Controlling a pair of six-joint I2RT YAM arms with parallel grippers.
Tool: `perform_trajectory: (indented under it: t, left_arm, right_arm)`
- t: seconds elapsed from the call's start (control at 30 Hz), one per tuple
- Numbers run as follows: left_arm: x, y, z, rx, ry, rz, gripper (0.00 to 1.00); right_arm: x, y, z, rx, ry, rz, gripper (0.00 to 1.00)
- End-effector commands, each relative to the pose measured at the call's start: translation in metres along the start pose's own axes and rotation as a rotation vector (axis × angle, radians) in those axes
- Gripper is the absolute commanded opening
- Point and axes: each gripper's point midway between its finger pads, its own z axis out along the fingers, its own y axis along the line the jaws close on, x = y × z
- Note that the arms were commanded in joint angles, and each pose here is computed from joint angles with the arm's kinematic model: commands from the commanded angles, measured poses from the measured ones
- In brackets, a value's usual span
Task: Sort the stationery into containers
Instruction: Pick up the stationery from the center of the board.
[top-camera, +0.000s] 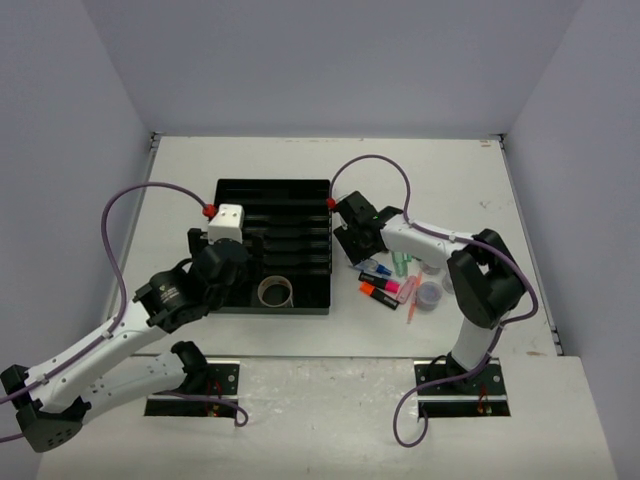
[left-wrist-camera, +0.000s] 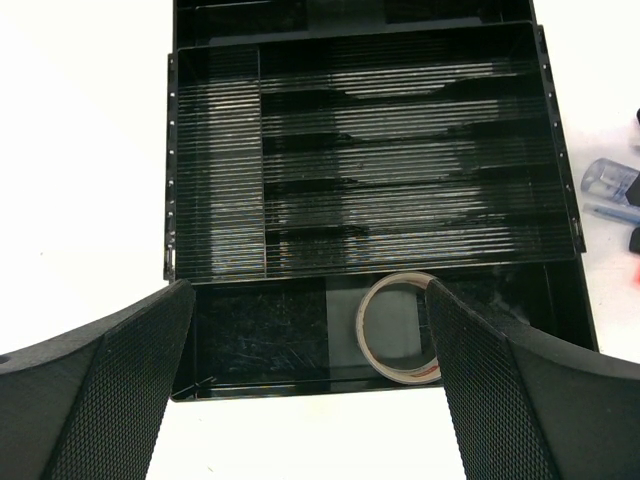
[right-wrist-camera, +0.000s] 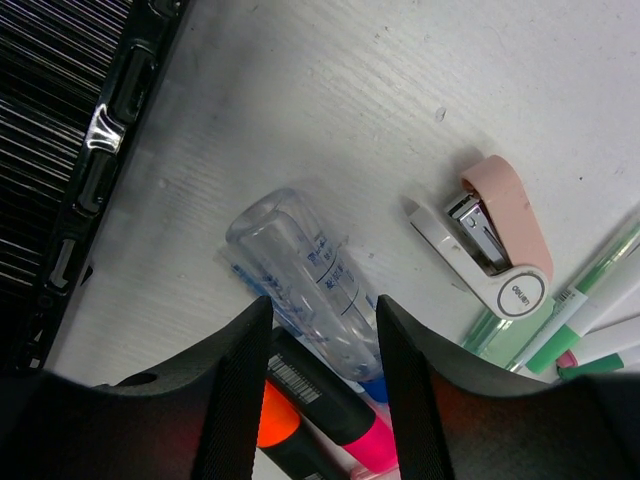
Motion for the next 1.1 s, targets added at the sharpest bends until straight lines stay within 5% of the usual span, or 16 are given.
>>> perform_trajectory:
  t: [0.0,0.27,0.73,0.9,1.07]
  left_arm:
    - [-0.014,-0.003,-0.001,0.019,-0.051,-0.012,1.0]
    - [-0.016,0.0,-0.004,0.019,-0.066,-0.028,1.0]
    - [-0.017,0.005,-0.006,0.001,-0.074,-0.041,1.0]
    - [-0.019,0.009,-0.007,-0.014,-0.085,-0.055,1.0]
    - [-0.025,0.017,-0.012,-0.039,-0.109,-0.088,1.0]
  right_arm:
    - [-0.011,-0.002,0.003,0.002,-0.02,-0.01,0.49]
    - [-0.009,0.001,0.012,-0.015,0.009,-0.02,0.48]
    - [-0.027,-0.017,-0.012,0.065,-0.052,0.03,0.21]
    - [-0.051,-0.025,-0.055,0.08,-0.164,0.092,0.11]
    - [-0.089,-0.004,-0.12,-0.102,-0.401,0.214,0.0]
